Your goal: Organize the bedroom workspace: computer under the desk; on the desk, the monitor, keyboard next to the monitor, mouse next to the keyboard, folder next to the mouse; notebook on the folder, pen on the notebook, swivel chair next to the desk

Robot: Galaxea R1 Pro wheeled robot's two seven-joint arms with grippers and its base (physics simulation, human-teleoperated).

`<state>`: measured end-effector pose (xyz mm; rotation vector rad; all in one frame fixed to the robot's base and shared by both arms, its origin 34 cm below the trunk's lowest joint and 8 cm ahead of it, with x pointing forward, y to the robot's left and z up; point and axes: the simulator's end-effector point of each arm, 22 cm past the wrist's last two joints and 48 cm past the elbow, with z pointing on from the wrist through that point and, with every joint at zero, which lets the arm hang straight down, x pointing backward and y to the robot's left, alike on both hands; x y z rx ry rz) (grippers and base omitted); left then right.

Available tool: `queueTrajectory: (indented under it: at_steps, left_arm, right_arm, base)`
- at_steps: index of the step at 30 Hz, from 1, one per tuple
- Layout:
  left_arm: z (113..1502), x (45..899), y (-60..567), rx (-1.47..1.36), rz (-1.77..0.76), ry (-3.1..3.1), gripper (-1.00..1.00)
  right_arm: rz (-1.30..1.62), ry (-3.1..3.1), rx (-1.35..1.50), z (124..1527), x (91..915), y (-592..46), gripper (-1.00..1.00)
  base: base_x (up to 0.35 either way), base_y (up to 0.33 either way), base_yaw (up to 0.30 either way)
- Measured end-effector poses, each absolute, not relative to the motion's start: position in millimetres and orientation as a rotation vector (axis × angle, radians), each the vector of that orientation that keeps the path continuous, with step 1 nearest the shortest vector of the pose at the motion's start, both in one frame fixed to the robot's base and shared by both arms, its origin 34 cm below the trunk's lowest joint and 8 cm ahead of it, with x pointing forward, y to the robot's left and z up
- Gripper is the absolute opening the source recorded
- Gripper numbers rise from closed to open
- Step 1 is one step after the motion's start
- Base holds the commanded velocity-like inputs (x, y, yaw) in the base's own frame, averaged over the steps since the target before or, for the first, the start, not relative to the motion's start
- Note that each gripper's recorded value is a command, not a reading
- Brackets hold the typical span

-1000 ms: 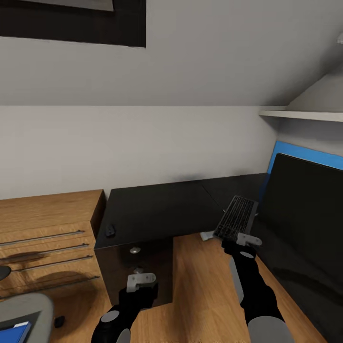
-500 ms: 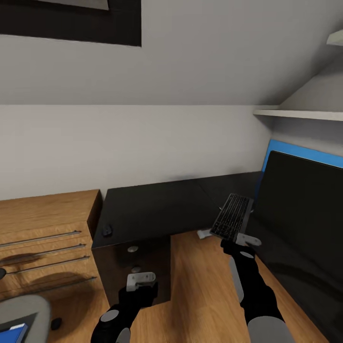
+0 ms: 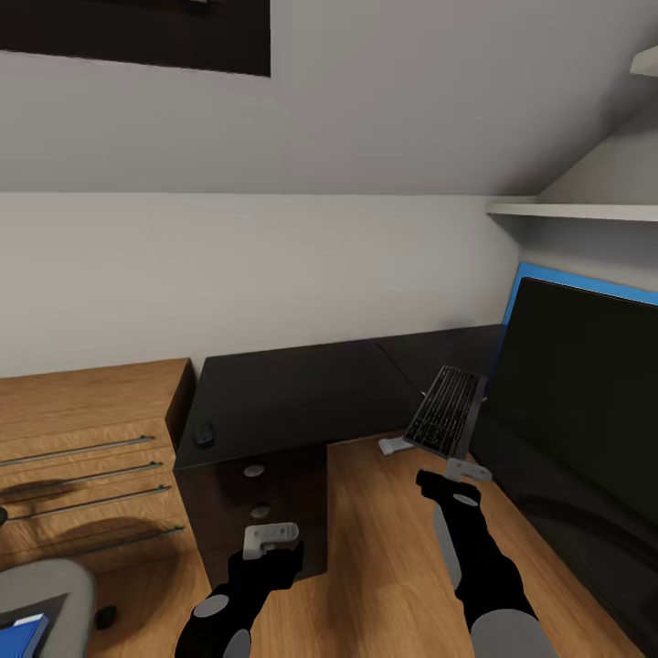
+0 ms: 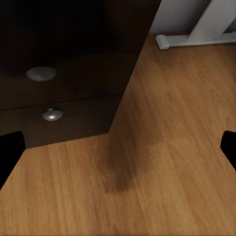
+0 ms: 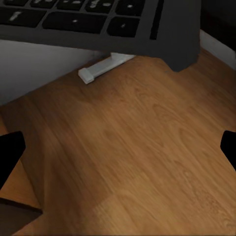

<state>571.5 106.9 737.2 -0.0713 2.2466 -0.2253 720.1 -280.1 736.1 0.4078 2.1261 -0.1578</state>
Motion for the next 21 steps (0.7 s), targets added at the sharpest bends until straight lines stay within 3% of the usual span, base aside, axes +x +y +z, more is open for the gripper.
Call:
queueTrajectory:
  at_steps: [15,21]
  left_arm:
    - [709,568,106,-0.07,-0.225,2.248,1.0]
    - [697,567,106,-0.069,-0.226,2.248,1.0]
  right_arm:
    - [-0.134,1.984,0.343,710,730,-255,1.0]
    - [-0.068,1.862,0.439,702,730,-252,1.0]
  base:
    - [0.0,0.0,0.0]
    - [0.0,0.0,0.0]
